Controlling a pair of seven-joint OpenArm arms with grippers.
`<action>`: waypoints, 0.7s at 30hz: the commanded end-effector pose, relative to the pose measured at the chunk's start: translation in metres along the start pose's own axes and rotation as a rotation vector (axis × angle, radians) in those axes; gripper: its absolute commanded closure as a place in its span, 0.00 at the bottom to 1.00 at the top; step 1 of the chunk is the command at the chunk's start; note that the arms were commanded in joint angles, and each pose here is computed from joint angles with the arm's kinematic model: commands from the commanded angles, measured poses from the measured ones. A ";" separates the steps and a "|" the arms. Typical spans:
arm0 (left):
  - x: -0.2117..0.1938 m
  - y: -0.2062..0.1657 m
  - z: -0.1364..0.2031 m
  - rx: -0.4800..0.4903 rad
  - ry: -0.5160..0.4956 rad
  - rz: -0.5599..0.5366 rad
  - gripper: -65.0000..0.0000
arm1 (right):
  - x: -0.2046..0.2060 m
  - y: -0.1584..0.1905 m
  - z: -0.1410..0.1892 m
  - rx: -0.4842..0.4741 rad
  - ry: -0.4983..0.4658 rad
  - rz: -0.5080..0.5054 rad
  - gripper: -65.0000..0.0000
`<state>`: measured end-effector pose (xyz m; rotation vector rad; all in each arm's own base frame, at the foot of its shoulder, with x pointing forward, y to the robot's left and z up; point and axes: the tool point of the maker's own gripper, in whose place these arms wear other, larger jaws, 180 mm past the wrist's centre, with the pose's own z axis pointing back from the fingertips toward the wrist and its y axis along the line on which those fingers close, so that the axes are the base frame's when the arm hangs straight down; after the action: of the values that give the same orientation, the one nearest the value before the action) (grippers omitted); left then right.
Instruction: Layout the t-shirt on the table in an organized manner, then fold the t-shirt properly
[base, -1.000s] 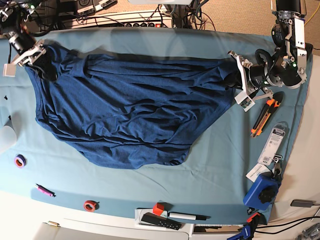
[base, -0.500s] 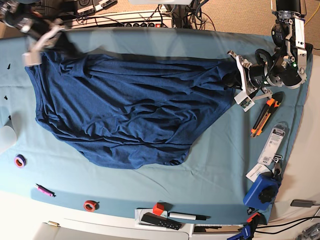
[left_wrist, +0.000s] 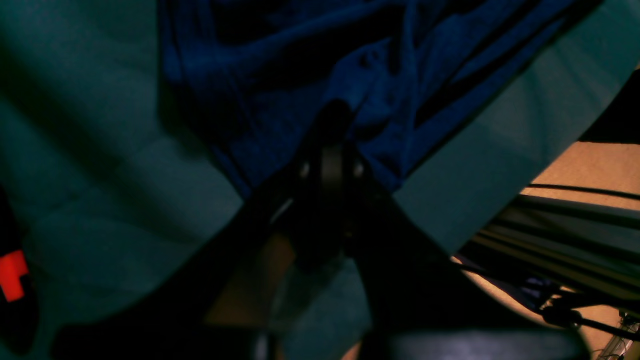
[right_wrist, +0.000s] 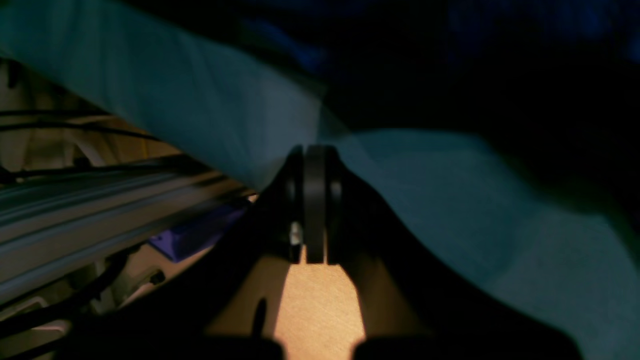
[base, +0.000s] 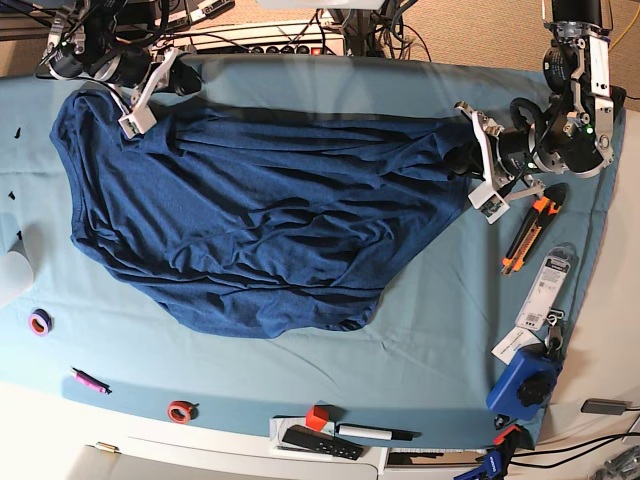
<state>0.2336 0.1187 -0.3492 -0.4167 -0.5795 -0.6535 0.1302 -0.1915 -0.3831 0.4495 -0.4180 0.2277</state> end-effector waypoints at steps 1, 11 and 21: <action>0.011 0.001 0.005 0.004 -0.039 -0.018 1.00 | 0.010 0.000 0.005 0.005 -0.038 0.017 1.00; 0.013 0.002 0.005 0.005 -0.054 -0.018 1.00 | 0.011 0.002 0.005 0.015 -0.046 0.014 0.56; 0.014 0.001 0.005 0.005 -0.056 -0.019 1.00 | -0.011 -0.023 0.006 -0.125 0.074 0.039 0.56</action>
<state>0.2358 0.1172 -0.3471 -0.4232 -0.5970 -0.6503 0.1321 -0.2047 -0.3887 0.3561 -0.4083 0.2475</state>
